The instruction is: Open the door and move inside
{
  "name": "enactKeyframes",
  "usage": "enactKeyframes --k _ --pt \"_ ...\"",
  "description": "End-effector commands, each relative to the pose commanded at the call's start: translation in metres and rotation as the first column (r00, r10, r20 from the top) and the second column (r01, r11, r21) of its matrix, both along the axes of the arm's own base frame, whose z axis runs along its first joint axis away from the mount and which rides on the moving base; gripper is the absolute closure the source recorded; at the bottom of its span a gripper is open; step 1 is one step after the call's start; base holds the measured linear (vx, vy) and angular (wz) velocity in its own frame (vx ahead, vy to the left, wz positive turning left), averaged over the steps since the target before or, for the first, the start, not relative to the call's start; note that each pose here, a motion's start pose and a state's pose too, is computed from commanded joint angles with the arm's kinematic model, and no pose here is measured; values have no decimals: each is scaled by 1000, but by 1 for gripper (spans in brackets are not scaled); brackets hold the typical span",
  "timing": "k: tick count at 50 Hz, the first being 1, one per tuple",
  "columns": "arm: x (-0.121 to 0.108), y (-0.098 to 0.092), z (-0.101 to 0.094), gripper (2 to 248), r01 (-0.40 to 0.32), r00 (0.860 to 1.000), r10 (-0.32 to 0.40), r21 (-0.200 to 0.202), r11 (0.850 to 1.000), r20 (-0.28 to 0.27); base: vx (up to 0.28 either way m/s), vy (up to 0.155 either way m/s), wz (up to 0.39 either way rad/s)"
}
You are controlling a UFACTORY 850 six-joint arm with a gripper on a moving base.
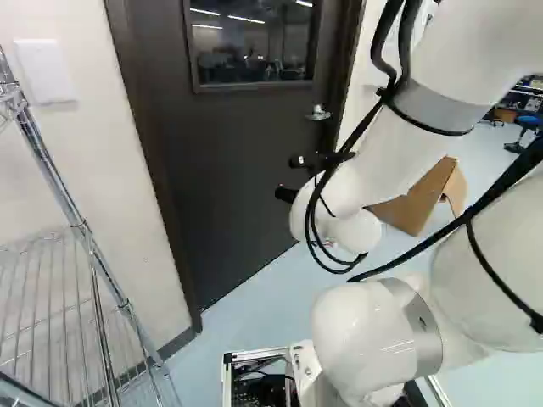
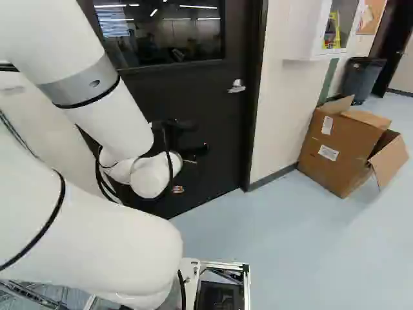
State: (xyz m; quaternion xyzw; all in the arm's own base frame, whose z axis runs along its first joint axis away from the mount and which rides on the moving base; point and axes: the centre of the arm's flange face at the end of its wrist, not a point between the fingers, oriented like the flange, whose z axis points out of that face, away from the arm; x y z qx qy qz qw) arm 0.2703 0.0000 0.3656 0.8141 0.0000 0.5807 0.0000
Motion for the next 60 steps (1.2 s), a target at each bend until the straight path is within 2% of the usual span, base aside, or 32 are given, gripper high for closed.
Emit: enactKeyframes --k 60 --pt "0 0 0 3 0 1000 0 0 1000 0 0 0 0"
